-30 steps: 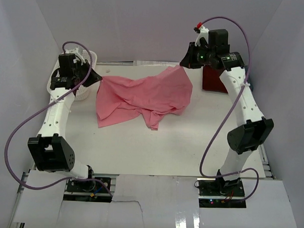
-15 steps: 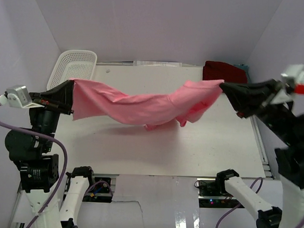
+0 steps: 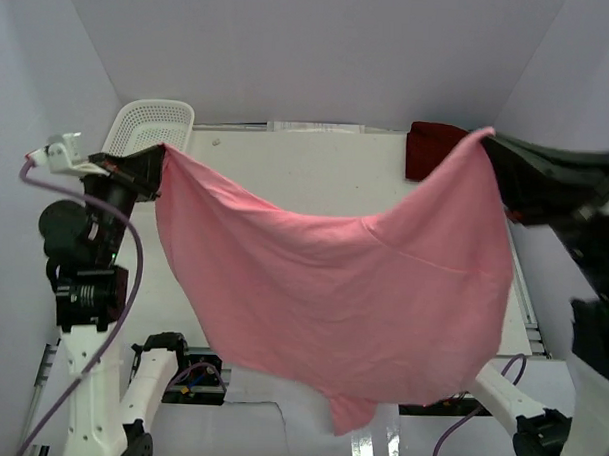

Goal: Fold and stack the t-shirts
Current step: Flatten out the tshirt

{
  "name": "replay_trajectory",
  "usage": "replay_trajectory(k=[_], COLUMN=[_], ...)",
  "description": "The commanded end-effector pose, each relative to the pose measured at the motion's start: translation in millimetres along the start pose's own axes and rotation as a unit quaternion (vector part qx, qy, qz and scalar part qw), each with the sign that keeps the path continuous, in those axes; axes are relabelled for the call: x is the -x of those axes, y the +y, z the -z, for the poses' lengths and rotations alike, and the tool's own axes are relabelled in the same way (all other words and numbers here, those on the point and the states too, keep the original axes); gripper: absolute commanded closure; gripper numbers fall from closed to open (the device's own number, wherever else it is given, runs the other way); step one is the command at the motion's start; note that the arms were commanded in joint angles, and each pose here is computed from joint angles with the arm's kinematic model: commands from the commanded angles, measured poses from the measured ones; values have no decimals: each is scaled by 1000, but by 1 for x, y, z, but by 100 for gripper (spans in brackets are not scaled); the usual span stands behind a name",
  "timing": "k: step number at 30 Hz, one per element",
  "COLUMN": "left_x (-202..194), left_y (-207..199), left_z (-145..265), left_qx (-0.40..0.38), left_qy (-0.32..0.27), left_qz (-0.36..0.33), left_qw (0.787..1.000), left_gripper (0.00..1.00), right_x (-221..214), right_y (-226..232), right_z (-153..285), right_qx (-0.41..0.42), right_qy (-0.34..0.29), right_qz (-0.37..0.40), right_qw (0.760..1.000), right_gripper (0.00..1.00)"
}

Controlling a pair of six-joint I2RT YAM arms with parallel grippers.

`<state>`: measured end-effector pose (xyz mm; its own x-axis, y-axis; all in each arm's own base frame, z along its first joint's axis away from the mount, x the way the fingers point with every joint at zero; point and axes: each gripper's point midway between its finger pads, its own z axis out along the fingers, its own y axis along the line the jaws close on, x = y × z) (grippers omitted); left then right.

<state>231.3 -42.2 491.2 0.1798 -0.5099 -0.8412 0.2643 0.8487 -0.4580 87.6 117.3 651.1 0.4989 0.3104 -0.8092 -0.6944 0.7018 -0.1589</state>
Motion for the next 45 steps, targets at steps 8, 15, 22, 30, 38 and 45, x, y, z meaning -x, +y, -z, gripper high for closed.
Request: replay_trajectory(k=[8, 15, 22, 30, 38, 45], left_x=[-112, -63, -19, -216, -369, -361], left_y=[75, 59, 45, 126, 132, 123], left_z=[-120, -226, -294, -193, -43, 24], left_qx=[38, -1, -45, 50, 105, 116], left_qy=[162, 142, 124, 297, 489, 539], left_qz=[64, 70, 86, 157, 191, 165], left_qw=[984, 987, 988, 940, 845, 818], left_gripper=[100, 100, 100, 100, 100, 100], right_x=[-262, -227, -179, -344, -488, -476], right_y=[-131, -202, -218, -170, -7, 48], right_z=[-79, -150, -156, -50, 117, 191], right_qx=[-99, -51, 49, -47, -128, -146], right_qy=[269, 196, 102, 264, 474, 548], right_qz=[-164, -179, -207, -374, -485, -490], right_qw=[944, 963, 972, 888, 724, 662], right_gripper=[92, 92, 92, 92, 92, 92])
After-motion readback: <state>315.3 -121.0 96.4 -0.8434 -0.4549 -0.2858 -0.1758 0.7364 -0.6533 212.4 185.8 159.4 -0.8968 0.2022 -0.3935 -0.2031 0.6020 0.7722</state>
